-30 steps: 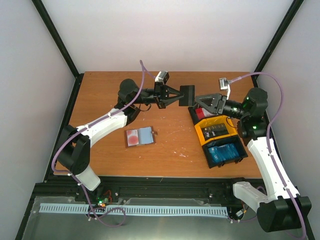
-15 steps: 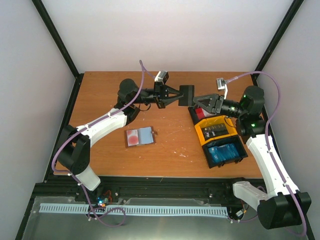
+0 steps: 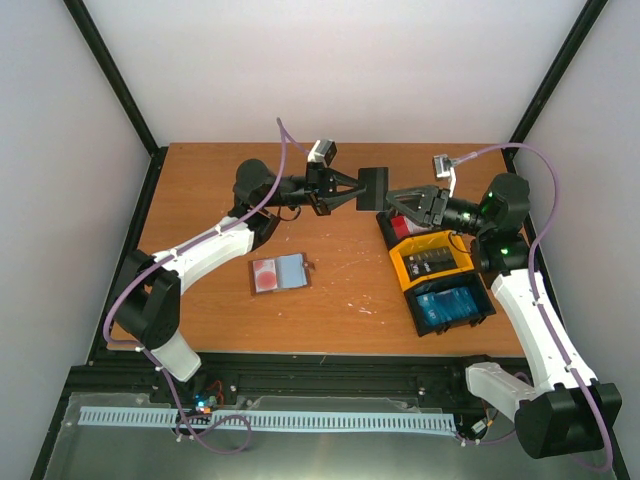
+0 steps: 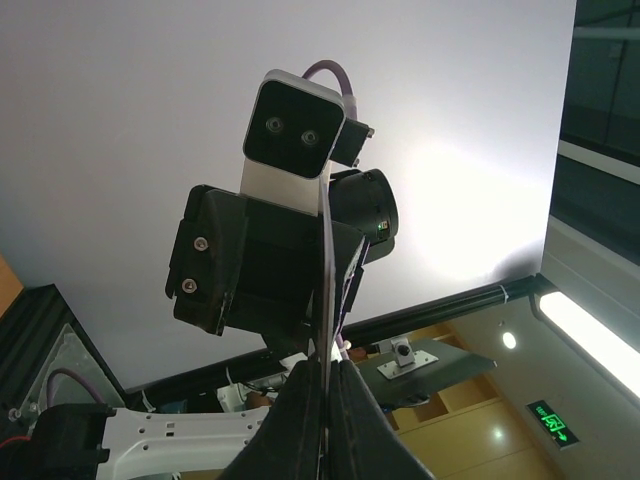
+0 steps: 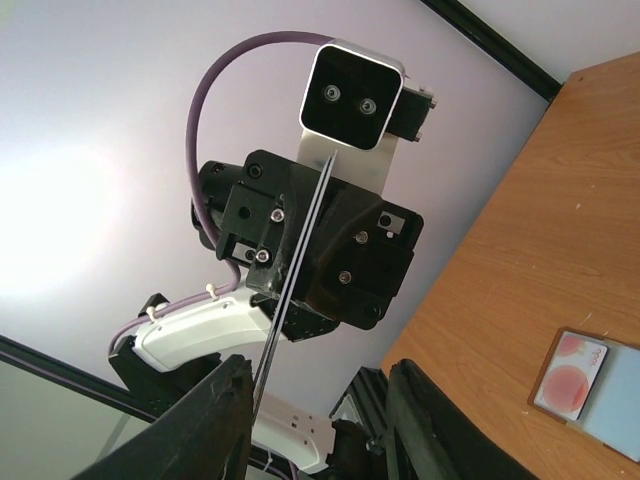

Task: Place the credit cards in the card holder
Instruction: Pick up the credit card from the storage box.

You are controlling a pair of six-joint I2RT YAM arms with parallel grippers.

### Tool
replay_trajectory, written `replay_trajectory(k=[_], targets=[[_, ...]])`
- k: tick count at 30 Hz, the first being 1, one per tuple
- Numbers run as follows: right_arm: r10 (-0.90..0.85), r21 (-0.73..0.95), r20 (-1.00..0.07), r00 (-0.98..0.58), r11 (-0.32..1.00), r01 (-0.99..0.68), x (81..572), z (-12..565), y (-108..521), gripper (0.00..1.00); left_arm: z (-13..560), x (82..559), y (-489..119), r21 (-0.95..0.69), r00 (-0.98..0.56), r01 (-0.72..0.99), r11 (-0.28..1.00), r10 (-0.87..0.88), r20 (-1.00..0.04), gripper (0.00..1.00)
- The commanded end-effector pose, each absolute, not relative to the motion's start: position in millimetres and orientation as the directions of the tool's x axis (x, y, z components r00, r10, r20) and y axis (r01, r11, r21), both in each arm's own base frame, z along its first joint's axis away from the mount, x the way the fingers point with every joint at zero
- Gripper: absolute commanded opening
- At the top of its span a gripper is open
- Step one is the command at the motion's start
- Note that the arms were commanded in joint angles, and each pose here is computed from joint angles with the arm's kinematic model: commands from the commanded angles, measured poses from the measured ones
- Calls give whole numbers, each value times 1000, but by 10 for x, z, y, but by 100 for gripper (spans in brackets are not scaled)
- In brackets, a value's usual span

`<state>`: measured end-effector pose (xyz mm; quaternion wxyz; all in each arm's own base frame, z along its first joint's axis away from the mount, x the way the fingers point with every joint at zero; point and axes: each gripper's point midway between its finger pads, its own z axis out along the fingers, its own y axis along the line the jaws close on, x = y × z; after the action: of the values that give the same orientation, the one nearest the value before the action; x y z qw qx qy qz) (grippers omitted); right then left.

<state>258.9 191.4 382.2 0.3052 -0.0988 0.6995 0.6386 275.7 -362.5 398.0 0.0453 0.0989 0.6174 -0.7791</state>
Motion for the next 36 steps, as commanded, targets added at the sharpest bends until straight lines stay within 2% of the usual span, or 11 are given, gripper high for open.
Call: replay_trajectory(k=[1, 25, 36], targets=[[256, 826, -564, -786, 156, -542, 2555, 3842, 1923, 37, 4252, 2668, -3526, -918, -959, 262, -298, 25, -282, 1], [260, 827, -561, -786, 123, -549, 2516, 3863, 1928, 51, 4254, 2624, -3485, -914, -959, 263, -307, 15, -281, 1], [234, 840, -541, -807, 179, -512, 2587, 3703, 1956, 46, 4281, 2615, -3483, -909, -956, 272, -316, 17, -292, 1]])
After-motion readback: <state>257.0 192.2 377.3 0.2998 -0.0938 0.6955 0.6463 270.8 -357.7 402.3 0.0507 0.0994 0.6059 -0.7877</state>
